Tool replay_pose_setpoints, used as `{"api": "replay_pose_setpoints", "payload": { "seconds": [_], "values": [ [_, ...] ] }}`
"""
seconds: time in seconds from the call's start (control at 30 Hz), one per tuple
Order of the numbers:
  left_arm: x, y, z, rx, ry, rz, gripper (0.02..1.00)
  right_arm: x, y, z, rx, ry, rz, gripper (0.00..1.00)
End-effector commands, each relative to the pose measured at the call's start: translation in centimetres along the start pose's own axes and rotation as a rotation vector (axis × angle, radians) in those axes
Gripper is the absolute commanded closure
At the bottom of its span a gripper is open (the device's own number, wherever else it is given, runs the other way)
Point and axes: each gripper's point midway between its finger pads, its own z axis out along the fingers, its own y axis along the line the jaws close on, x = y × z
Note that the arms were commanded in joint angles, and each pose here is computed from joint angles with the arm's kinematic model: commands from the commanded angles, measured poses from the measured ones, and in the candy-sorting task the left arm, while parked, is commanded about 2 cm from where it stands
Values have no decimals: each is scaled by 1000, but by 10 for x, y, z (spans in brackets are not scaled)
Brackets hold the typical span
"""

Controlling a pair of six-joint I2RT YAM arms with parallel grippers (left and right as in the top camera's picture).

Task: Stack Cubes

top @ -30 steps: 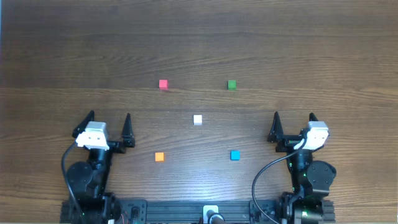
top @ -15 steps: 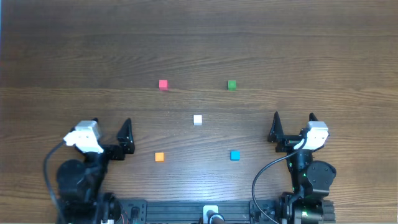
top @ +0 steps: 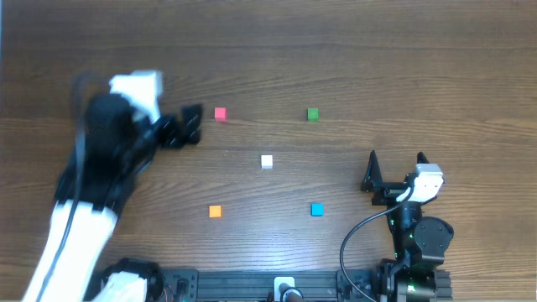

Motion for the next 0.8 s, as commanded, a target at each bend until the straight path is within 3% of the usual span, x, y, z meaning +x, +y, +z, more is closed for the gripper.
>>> {"api": "replay_pose_setpoints", "payload": {
  "seconds": [0.03, 0.33, 0.6, 0.8],
  "values": [
    [11, -2, 61, -72, 158, 12, 23, 1, 3, 0, -17, -1, -2, 9],
    [63, 4, 163, -149, 419, 20, 51, 1, 3, 0, -17, -1, -2, 7],
    [90, 25, 186, -234, 480, 38, 77, 1, 3, 0, -17, -1, -2, 7],
    [95, 28, 190, -244, 492, 47, 91, 1, 3, 0, -17, -1, -2, 7]
  ]
}}
